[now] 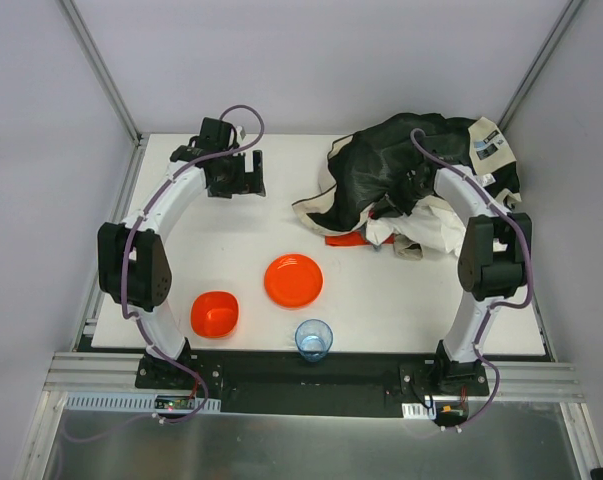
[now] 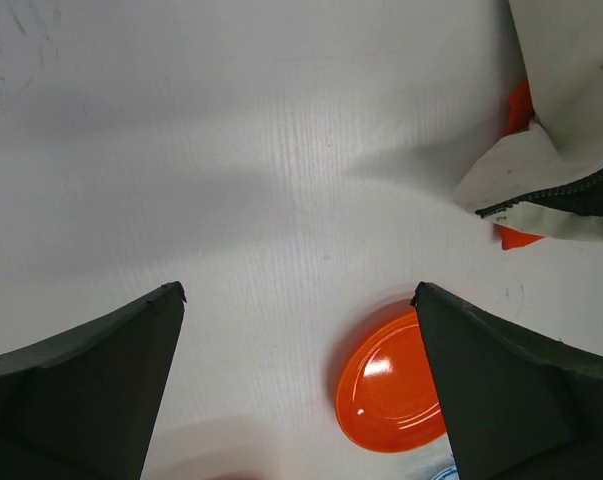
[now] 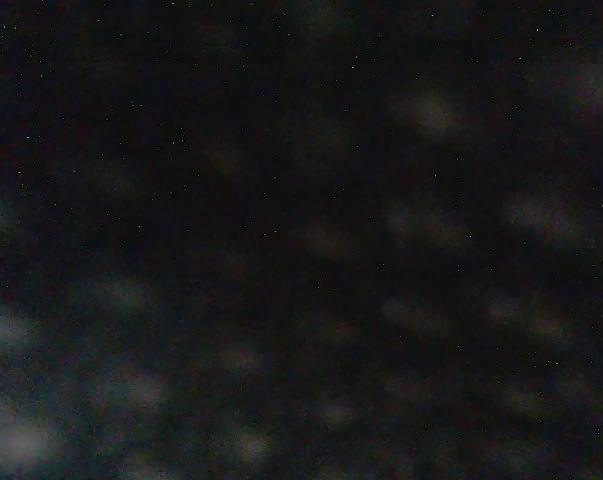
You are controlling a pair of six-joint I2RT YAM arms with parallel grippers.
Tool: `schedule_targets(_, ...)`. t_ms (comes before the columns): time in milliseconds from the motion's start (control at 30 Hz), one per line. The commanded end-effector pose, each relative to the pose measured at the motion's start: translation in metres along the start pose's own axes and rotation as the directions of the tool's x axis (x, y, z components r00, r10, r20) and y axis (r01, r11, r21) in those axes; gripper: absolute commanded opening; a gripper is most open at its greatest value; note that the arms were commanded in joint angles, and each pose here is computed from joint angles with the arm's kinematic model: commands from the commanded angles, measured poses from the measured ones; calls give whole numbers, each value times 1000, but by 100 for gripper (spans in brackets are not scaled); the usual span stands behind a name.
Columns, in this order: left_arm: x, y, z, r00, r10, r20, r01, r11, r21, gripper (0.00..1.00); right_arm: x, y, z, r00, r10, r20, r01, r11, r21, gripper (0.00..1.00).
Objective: Pick out a specific cloth from the pile
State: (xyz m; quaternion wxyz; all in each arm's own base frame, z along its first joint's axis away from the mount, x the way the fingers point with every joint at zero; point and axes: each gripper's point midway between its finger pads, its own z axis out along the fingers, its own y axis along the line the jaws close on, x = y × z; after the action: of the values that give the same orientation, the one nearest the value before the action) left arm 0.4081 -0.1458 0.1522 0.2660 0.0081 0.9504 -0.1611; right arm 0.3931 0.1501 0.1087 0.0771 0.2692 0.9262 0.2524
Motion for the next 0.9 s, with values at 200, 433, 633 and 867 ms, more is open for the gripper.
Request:
schedule_targets(200, -49, -29, -25, 992, 41, 118, -50, 996, 76, 99, -22, 60, -88, 963, -148, 227, 187, 969, -162, 1)
schedule_targets(433, -58, -43, -26, 994, 1, 114, -18, 988, 154, 99, -42, 109, -137, 909, -217, 355, 311, 921, -235, 1)
schedule_targets(633, -54, -50, -25, 996, 0, 93, -18, 981, 192, 99, -64, 137, -181, 842, -238, 484, 392, 886, -248, 1)
schedule_targets(867, -51, -54, -25, 997, -1, 79, -16, 976, 219, 99, -112, 133, -246, 726, -185, 663, 407, 892, -197, 1)
